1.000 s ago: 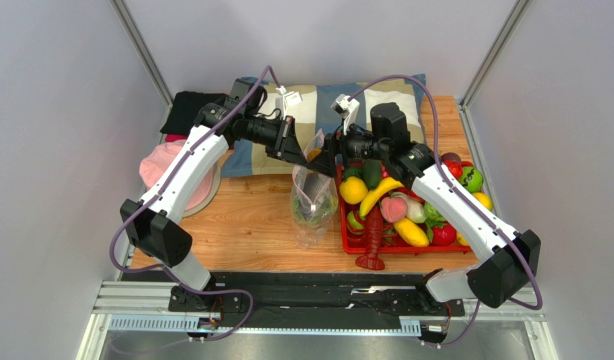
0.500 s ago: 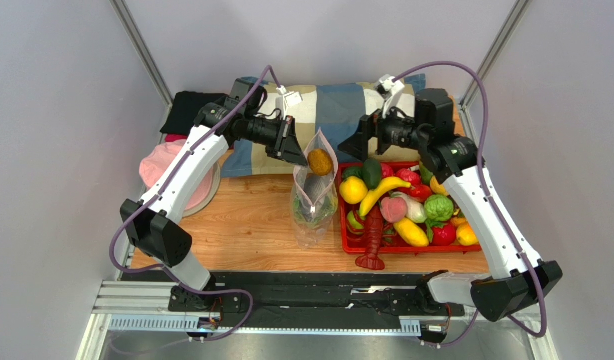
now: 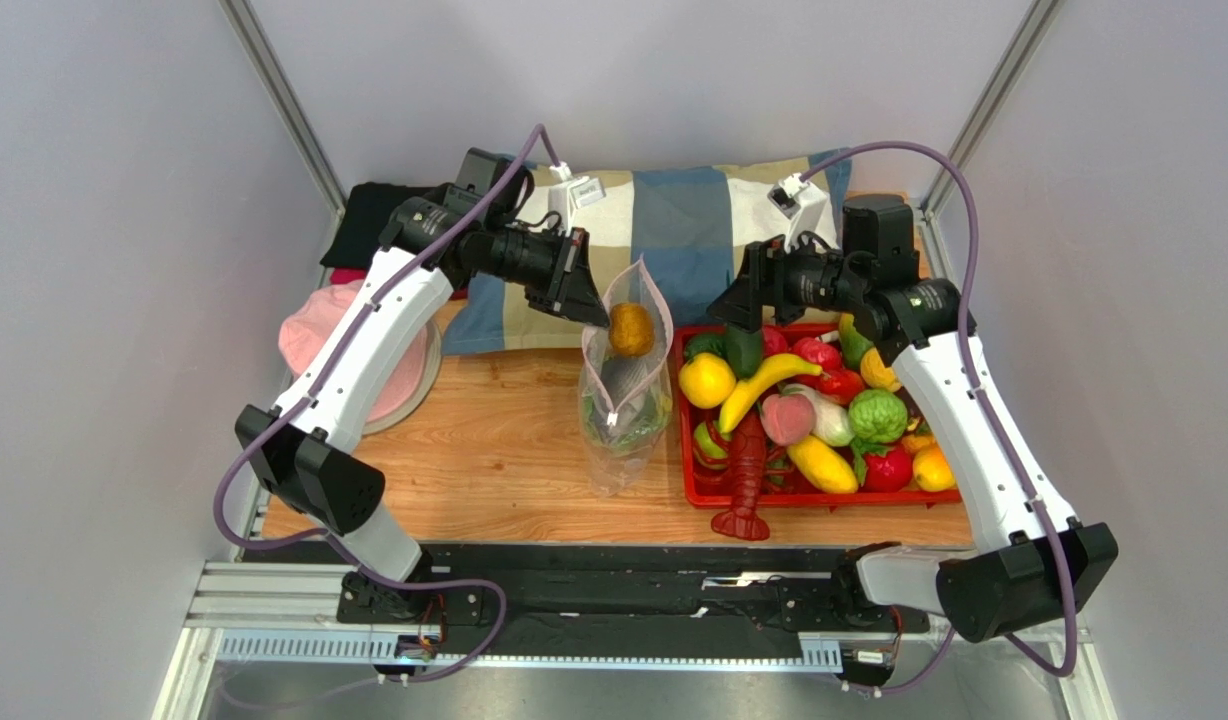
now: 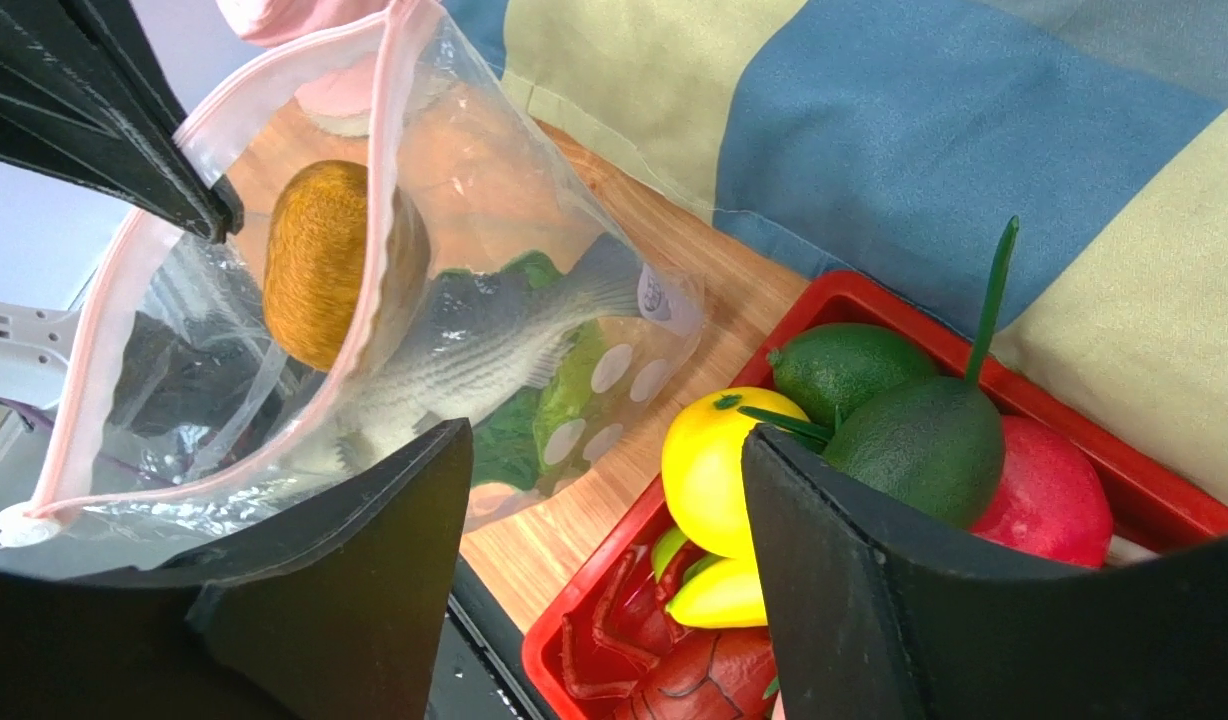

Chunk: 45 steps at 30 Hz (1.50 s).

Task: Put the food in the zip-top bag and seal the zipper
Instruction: Pick up the fake fruit from the bin.

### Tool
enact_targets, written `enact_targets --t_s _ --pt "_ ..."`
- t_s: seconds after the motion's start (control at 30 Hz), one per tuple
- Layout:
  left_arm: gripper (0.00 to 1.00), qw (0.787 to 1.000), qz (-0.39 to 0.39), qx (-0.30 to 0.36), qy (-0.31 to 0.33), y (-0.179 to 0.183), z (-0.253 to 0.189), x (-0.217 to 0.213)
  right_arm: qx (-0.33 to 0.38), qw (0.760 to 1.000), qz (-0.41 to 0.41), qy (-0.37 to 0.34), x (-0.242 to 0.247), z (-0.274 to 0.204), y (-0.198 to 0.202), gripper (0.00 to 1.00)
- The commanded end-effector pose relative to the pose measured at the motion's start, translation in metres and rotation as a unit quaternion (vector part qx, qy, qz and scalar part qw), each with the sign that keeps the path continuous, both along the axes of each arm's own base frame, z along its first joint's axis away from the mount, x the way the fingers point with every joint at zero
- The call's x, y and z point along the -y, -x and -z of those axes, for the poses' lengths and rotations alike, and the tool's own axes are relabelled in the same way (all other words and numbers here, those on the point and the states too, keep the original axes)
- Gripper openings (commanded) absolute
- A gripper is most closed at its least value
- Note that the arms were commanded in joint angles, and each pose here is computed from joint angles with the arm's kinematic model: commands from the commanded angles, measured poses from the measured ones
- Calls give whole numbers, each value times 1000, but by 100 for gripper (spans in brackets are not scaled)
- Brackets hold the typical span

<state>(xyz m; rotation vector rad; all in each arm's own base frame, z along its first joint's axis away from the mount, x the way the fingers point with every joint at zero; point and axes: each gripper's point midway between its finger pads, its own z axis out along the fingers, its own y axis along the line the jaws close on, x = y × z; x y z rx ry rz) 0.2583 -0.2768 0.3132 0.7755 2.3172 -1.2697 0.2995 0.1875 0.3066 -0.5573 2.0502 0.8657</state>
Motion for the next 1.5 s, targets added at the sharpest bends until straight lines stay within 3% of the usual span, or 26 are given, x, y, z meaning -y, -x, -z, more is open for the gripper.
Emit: enact_targets --t_s 0.0,0.13,0.43,0.67,0.93,1.13,1.23,1.27,1.33,1.47 --pt "0 997 -1 55 -50 2 -4 -11 4 1000 -3 0 0 -1 -1 70" --pt "0 995 -4 55 -80 0 8 -18 -12 999 14 32 8 19 -8 71" --pt "0 997 4 54 -57 0 0 -10 -62 988 81 117 33 80 -37 81" --pt "0 997 4 52 -51 -1 0 -8 -105 971 146 156 48 115 -60 79" --pt "0 997 3 48 -55 -3 4 -8 -156 963 140 166 47 145 -53 75" --pt "0 997 3 47 -54 -3 5 -7 -157 968 125 153 43 134 -44 60" --pt "0 998 4 44 -52 -3 5 -7 -138 974 119 135 39 111 -41 46" --pt "0 998 4 45 -50 -2 4 -6 -132 976 116 129 38 103 -40 35" --pt "0 998 6 47 -44 -1 0 -5 -110 982 114 107 37 79 -36 27" --pt "0 998 12 48 -30 1 -6 -3 -50 991 107 63 33 27 -29 0"
